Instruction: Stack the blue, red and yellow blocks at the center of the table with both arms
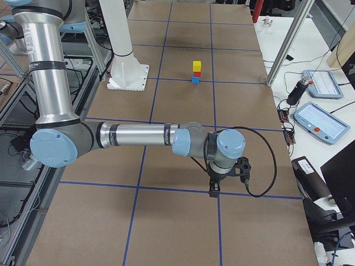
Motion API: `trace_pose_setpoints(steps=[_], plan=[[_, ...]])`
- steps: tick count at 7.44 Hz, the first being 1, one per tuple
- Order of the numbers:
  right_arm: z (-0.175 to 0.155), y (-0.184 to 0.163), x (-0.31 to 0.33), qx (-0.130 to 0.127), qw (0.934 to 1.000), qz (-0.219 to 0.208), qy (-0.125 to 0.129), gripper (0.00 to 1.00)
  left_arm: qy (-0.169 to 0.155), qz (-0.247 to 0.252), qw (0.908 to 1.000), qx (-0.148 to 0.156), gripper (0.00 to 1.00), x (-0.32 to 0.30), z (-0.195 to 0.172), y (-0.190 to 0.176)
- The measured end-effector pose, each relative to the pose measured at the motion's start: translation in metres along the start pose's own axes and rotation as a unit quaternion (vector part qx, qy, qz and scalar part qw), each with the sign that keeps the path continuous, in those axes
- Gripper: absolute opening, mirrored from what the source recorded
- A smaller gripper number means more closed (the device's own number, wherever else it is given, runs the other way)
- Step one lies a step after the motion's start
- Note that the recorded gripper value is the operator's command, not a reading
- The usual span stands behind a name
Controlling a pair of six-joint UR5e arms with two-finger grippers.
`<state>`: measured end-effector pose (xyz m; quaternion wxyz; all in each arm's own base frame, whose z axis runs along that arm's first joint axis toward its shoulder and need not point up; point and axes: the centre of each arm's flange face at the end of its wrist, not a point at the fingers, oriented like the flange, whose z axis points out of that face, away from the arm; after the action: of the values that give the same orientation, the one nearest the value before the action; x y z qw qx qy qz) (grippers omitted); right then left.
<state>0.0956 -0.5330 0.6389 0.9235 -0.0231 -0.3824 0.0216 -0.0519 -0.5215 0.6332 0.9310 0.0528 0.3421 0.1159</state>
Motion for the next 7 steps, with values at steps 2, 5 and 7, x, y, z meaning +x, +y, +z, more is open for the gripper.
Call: trace_pose_setpoints(steps=[2,5,7], plan=[[-0.001,0.005,0.006,0.002,1.0,0.001,-0.001,0.99,0.003,-0.004,1.0,-0.001,1.0,-0.004,0.002,0.001],[-0.004,0.021,0.013,0.008,0.9999,0.003,0.005,0.99,0.002,-0.007,1.0,0.005,1.0,-0.009,-0.004,0.004],[-0.005,0.031,0.013,0.011,0.9999,0.001,0.007,0.99,0.002,-0.01,0.9999,0.007,1.0,-0.012,-0.006,0.005]])
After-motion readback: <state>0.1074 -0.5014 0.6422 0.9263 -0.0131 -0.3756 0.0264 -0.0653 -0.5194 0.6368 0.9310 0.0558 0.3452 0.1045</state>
